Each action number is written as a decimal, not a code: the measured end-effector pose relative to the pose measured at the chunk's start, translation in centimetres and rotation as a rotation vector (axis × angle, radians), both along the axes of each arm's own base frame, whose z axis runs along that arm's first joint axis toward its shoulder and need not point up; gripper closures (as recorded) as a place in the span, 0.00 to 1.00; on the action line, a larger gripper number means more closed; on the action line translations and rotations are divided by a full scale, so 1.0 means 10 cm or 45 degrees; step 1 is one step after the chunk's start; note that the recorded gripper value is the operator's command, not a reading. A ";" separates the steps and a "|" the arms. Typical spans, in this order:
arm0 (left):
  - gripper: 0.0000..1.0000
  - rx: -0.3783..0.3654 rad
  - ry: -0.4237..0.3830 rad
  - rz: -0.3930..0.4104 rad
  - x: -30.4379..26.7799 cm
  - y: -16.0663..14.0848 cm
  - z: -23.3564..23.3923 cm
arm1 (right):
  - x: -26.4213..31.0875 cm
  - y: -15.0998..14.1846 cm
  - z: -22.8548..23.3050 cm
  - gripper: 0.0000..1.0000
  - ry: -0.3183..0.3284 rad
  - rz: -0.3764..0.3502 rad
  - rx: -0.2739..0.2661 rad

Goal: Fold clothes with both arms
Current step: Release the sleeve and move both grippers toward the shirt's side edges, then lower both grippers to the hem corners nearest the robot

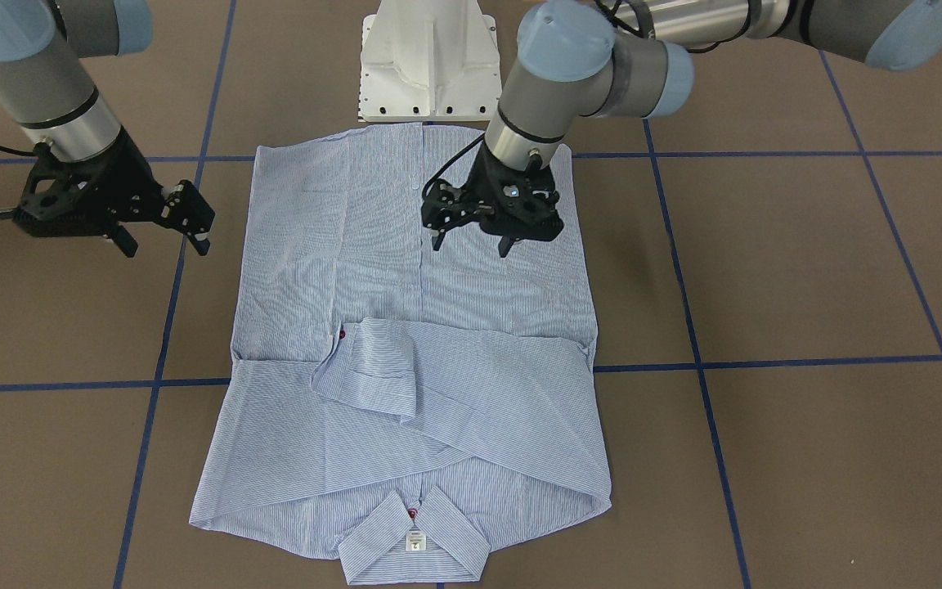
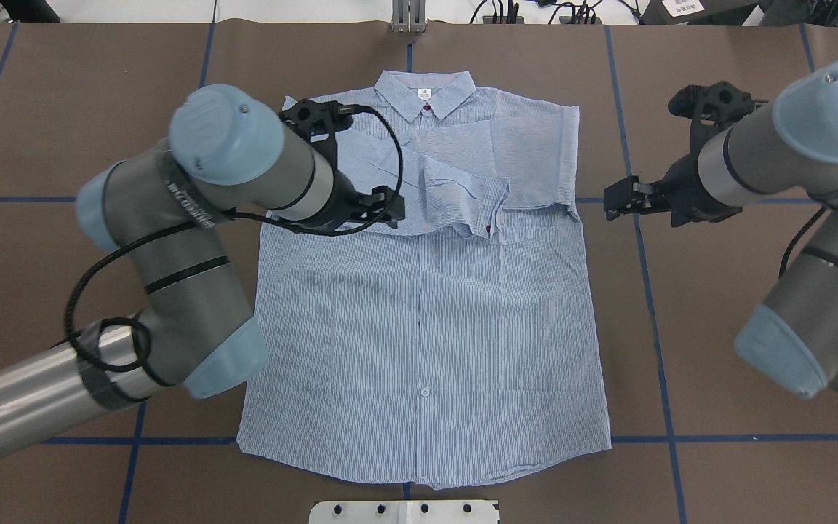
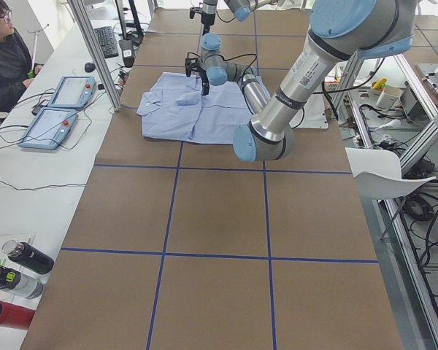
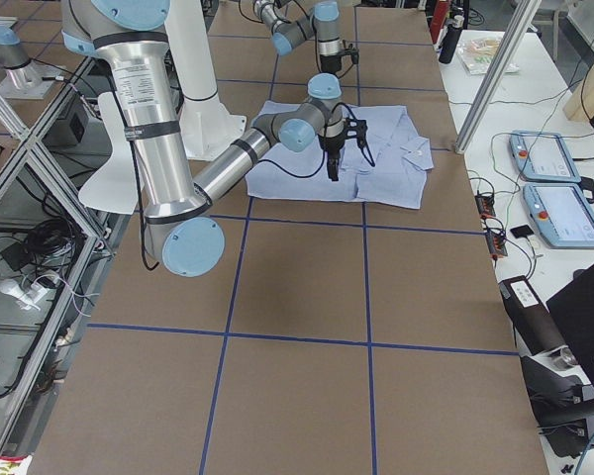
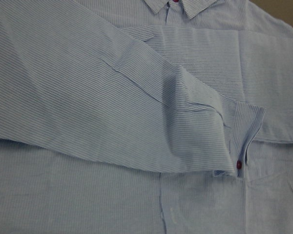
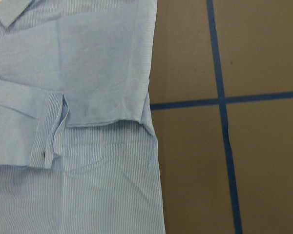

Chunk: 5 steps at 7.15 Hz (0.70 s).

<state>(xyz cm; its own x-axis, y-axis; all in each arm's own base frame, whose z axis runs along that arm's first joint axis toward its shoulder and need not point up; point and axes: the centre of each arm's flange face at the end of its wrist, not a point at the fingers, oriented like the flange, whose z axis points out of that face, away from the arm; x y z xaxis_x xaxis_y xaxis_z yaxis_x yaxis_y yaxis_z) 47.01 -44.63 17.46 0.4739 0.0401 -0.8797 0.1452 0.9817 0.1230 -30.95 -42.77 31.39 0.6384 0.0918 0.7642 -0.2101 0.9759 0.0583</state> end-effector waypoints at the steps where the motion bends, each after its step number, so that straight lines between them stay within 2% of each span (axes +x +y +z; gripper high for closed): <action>1: 0.00 0.036 -0.028 0.033 -0.27 0.22 0.24 | -0.18 0.50 -0.04 0.00 -0.019 0.038 -0.023; 3: 0.00 0.040 -0.031 0.046 -0.65 0.54 0.73 | -0.50 1.39 0.24 0.00 -0.040 0.096 -0.012; 4: 0.00 0.019 -0.006 0.034 -0.72 0.80 1.05 | -0.57 1.67 0.38 0.00 -0.029 0.106 -0.003; 5: 0.00 -0.009 0.006 0.015 -0.64 1.13 1.35 | -0.61 1.81 0.43 0.00 -0.026 0.113 0.002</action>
